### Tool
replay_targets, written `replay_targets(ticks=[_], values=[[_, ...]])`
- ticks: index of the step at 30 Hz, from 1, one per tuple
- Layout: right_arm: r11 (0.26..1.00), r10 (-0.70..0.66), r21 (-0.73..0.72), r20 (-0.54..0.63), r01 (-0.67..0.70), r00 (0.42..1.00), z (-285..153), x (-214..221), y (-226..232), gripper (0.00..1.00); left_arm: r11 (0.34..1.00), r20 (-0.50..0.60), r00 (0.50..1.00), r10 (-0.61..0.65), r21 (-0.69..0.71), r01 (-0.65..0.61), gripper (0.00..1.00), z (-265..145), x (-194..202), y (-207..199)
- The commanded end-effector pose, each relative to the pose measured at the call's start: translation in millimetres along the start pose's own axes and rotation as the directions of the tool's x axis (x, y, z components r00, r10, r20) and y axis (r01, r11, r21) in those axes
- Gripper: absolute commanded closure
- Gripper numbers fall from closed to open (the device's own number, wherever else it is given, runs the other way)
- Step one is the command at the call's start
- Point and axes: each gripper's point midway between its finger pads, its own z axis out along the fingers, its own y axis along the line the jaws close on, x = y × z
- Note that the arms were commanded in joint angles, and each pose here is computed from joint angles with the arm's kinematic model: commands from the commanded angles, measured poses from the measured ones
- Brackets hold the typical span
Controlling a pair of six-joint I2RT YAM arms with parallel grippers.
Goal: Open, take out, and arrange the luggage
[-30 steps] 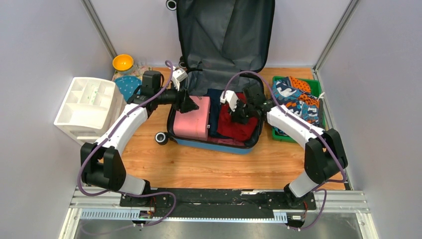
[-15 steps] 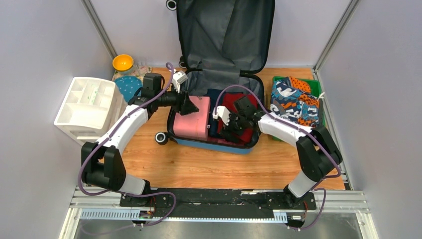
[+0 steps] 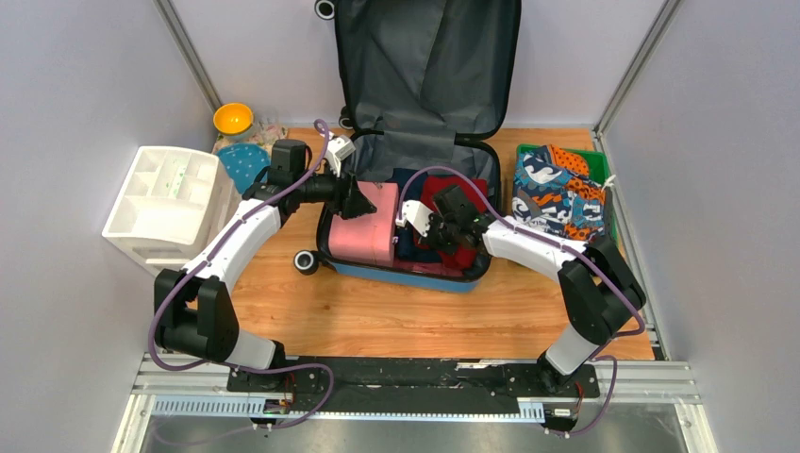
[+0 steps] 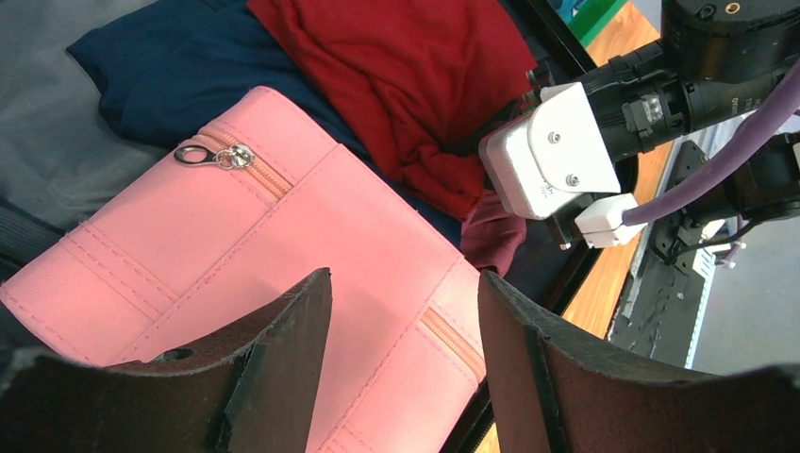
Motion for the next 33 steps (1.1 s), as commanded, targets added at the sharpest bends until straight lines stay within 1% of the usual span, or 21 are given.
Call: replay_targets(ticks=[1,3,4,6,10,12,14,16,19,23,24,25,27,28,31,33], values=[[0.998,0.037,0.049,-0.035,-0.036,0.999,-12.6,9.8,-17.2,1.00,0.999,0.043,0.998,0.042,0.015,-0.043,0.34,-9.2,-14.1,-8.3],[0.998,0.055,0.041,0.013,-0.056,0.998,-23.7,-5.2,-26.1,1.00,0.999,0.044,0.998,0.040,0.018,-0.041,0.34,-9.2,-14.4,-8.9],[0.998,0.065,0.027,0.019,-0.065,0.998,-31.5,-8.0,-25.7,1.00,0.999,0.044,0.998,0.040,0.020,-0.041,0.34,-9.2,-14.4,-9.1],[0.998,0.070,-0.008,0.075,-0.070,0.995,-44.8,-25.3,-30.4,1.00,0.999,0.045,0.998,0.042,0.024,-0.043,0.34,-9.3,-14.2,-10.1],[0.995,0.065,-0.082,0.091,-0.058,0.994,-63.9,-31.5,-26.7,1.00,0.999,0.047,0.998,0.044,0.023,-0.045,0.34,-9.6,-14.8,-9.5],[0.990,0.074,-0.127,0.098,-0.061,0.992,-67.2,-31.3,-23.4,0.98,0.999,0.048,0.998,0.042,0.030,-0.044,0.34,-8.7,-14.3,-10.5],[0.983,0.093,-0.164,0.083,-0.078,0.992,-66.7,-25.3,-21.7,0.94,0.998,0.051,0.998,0.044,0.033,-0.046,0.34,-8.3,-15.1,-10.6],[0.973,0.125,-0.203,0.046,-0.113,0.991,-62.8,-16.4,-18.9,0.93,0.998,0.057,0.997,0.051,0.031,-0.053,0.34,-8.6,-17.0,-9.9],[0.955,0.202,-0.225,0.022,-0.192,0.979,-57.6,-9.2,-26.0,0.93,0.998,0.059,0.997,0.053,0.034,-0.055,0.34,-8.9,-17.6,-10.7],[0.933,0.296,-0.212,-0.012,-0.291,0.955,-44.1,-3.8,-34.9,0.89,0.999,0.051,0.998,0.021,0.036,-0.023,0.34,-8.0,-12.9,-11.0],[0.916,0.342,-0.212,-0.029,-0.340,0.939,-39.0,-3.9,-34.6,0.87,0.999,0.054,0.998,0.020,0.036,-0.022,0.34,-7.9,-13.8,-11.0],[0.912,0.360,-0.201,-0.026,-0.358,0.933,-35.6,-4.8,-37.2,0.82,0.999,0.054,0.998,0.018,0.036,-0.020,0.34,-7.8,-13.4,-10.9],[0.894,0.404,-0.194,-0.035,-0.403,0.914,-31.2,-3.3,-37.1,0.79,0.999,0.051,0.998,0.022,0.035,-0.024,0.34,-8.2,-12.6,-10.9],[0.896,0.408,-0.179,-0.027,-0.406,0.912,-29.2,-3.8,-40.6,0.79,0.999,0.051,0.998,0.024,0.036,-0.026,0.34,-8.7,-12.4,-11.7],[0.887,0.430,-0.175,-0.031,-0.428,0.902,-25.5,-1.5,-40.9,0.73,0.999,0.047,0.999,0.022,0.035,-0.024,0.34,-9.2,-10.1,-12.0],[0.878,0.445,-0.177,-0.037,-0.444,0.895,-23.5,0.6,-41.6,0.71,0.999,0.047,0.999,0.023,0.037,-0.024,0.34,-9.2,-10.1,-13.2]])
